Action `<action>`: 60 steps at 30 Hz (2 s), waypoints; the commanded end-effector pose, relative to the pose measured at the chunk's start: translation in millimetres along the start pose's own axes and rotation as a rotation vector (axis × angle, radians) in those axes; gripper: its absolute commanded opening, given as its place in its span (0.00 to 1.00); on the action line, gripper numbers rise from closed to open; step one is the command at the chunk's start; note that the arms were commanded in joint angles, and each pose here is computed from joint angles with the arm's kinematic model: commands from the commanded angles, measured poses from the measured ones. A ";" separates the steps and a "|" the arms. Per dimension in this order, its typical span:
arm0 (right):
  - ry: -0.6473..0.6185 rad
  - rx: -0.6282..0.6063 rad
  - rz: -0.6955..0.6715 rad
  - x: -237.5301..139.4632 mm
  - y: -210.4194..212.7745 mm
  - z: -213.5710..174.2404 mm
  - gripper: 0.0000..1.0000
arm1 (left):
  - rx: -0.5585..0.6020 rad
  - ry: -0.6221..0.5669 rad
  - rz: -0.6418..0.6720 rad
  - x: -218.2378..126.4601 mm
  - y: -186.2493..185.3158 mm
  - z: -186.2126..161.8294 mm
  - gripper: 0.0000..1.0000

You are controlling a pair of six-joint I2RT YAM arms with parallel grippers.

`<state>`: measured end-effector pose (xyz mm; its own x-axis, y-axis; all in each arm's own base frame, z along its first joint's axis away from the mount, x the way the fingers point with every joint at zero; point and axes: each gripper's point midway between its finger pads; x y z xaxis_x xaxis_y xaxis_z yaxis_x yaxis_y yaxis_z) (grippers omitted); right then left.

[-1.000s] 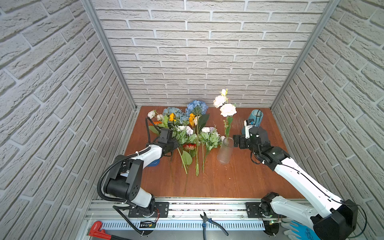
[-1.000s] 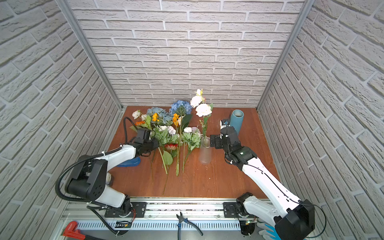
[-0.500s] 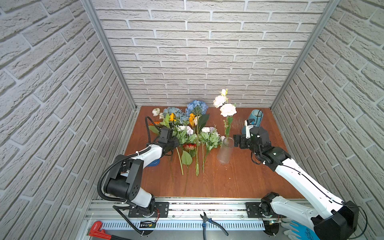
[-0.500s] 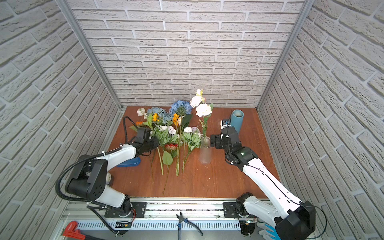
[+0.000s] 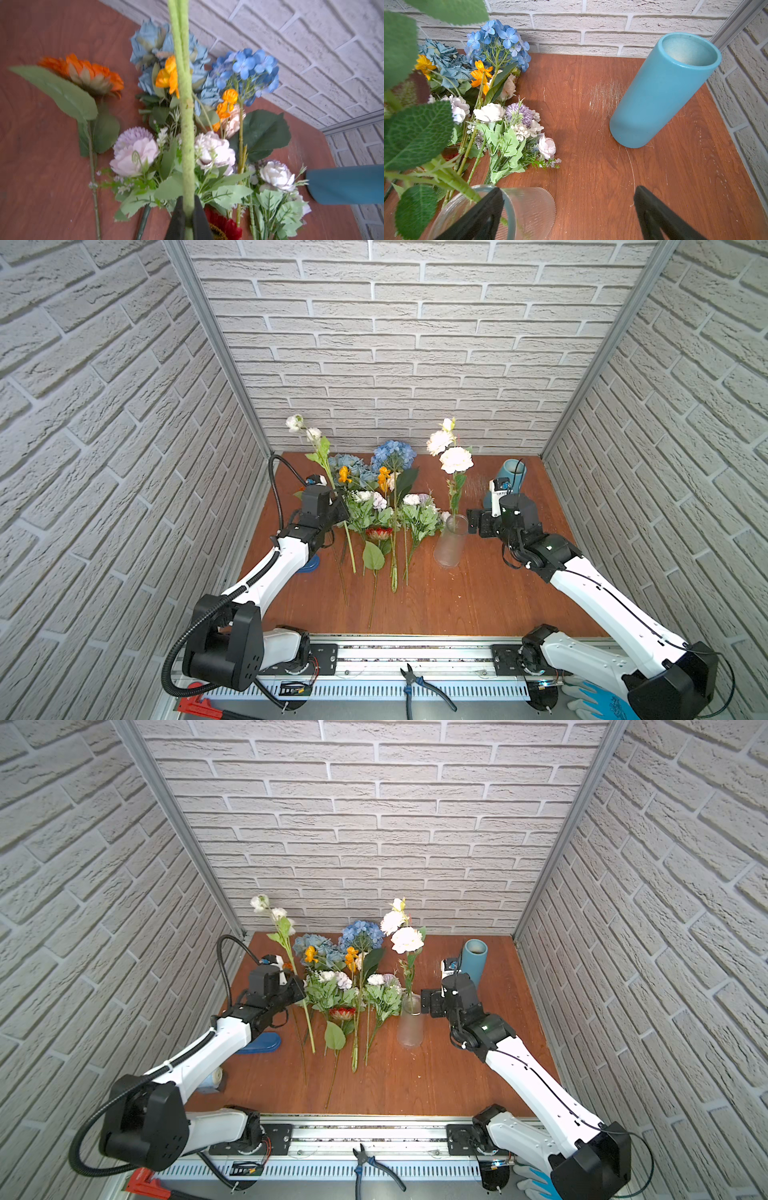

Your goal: Arrange the flowers into the vase

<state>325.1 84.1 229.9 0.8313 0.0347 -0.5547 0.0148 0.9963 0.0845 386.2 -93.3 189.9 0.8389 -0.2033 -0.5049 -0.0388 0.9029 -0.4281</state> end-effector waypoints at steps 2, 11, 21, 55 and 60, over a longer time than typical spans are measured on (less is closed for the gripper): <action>-0.058 0.025 0.000 -2.5 0.6 17.8 0.99 | 0.116 -0.201 -0.168 -26.4 -44.2 64.6 0.00; -0.092 0.101 -0.032 -6.1 -6.3 28.5 0.99 | 0.203 -0.378 -0.681 -96.0 -165.3 107.6 0.00; -0.056 0.147 -0.110 2.7 -24.4 16.0 0.99 | 0.381 -0.585 -0.981 -187.1 -258.0 123.9 0.00; -0.061 0.146 -0.175 -9.4 -48.8 3.5 0.99 | 0.324 -0.517 -1.261 -139.3 -372.1 17.8 0.00; -0.069 0.146 -0.173 -13.2 -50.2 3.5 0.99 | 0.303 -0.477 -1.249 -107.9 -372.6 -3.4 0.00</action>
<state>317.5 37.8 230.8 0.8328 -0.1353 -0.5369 0.2301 0.9665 0.1134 309.7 -411.6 395.7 0.3438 -0.8708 0.3514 0.9329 0.2741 -0.2335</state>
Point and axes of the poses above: each gripper's point midway between its finger pads, its own x axis out along the fingers, its own y axis along the line the jaws close on, z = x × y, and after that the axes turned 2 degrees about x, right-handed
